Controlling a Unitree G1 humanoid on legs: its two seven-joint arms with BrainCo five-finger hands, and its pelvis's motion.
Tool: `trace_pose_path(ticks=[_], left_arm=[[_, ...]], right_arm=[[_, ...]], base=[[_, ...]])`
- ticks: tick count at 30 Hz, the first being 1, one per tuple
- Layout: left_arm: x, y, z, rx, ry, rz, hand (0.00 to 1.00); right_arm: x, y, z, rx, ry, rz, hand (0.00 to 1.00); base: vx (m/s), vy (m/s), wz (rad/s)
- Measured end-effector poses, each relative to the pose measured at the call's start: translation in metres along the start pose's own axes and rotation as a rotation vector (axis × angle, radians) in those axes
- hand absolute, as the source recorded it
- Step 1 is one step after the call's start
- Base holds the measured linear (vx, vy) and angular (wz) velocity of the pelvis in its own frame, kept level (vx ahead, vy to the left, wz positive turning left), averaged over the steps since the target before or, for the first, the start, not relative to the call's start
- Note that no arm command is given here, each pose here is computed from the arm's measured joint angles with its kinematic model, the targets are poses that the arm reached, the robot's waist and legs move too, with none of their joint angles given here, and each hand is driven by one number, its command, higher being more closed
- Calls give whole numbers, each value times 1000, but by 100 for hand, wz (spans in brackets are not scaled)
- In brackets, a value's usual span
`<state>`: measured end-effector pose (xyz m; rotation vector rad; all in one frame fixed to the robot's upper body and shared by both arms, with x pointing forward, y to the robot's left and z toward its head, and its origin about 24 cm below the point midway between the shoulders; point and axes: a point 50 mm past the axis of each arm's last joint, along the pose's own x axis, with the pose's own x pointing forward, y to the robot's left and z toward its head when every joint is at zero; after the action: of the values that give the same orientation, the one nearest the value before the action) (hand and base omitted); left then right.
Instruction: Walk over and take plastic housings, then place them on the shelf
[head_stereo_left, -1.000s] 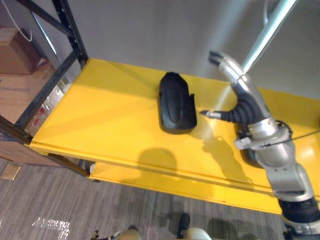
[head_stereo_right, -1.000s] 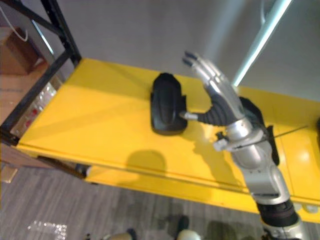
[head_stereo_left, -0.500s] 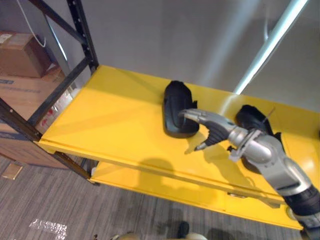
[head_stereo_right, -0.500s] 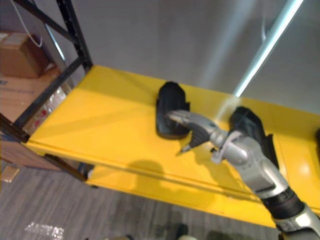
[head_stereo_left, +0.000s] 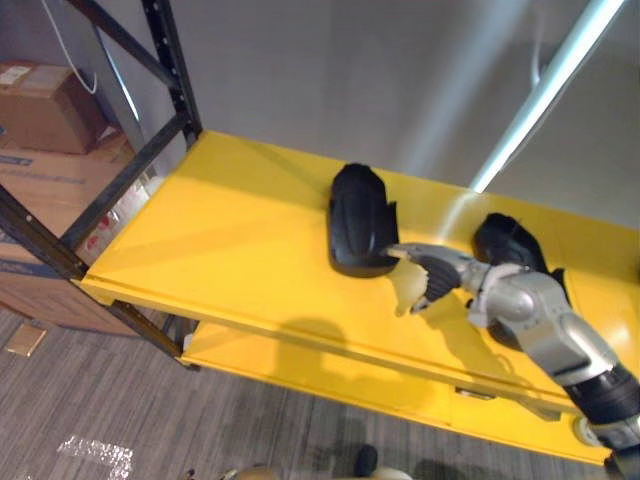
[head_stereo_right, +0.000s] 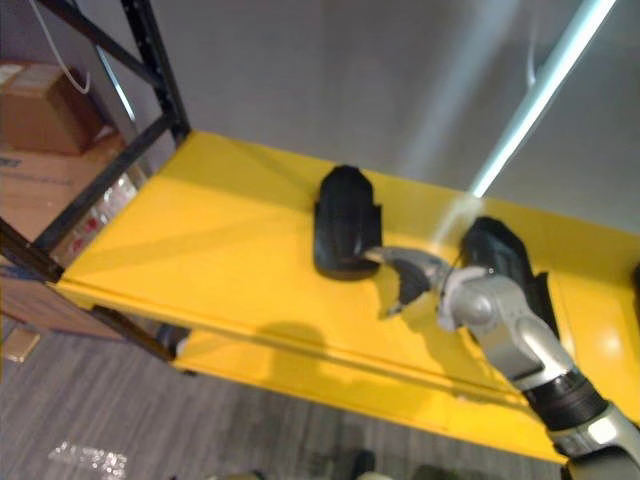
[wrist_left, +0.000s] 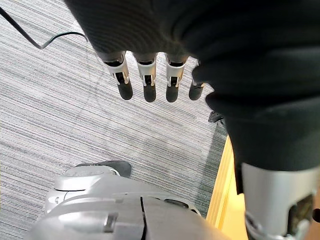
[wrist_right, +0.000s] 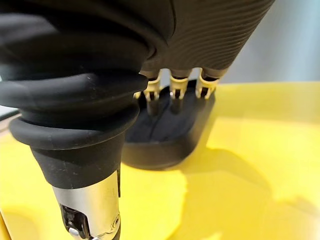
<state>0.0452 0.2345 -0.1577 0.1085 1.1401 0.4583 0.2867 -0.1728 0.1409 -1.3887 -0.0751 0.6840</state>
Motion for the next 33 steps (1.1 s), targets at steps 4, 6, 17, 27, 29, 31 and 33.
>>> trace_pose_path(ticks=[4, 6, 17, 27, 29, 31, 33], left_arm=[[0, 0, 0, 0, 0, 0, 0], [0, 0, 1, 1, 2, 1, 0], [1, 0, 1, 2, 6, -1, 0], [1, 0, 2, 2, 7, -4, 0], [1, 0, 2, 2, 7, -5, 0], [1, -1, 2, 2, 5, -6, 0], [1, -1, 3, 1, 3, -6, 0]], right_arm=[[3, 9, -1, 4, 3, 72, 0], [5, 8, -4, 2, 11, 99, 0], [16, 21, 2, -54, 5, 243, 0], [24, 23, 18, 137, -152, 318, 0], [26, 26, 26, 152, -194, 330, 0], [28, 28, 34, 163, -224, 329, 0], [31, 30, 40, 192, -251, 330, 0]], base=[[0, 0, 1], [0, 0, 5], [0, 0, 1], [0, 0, 0], [0, 0, 0], [0, 0, 0], [0, 0, 0]])
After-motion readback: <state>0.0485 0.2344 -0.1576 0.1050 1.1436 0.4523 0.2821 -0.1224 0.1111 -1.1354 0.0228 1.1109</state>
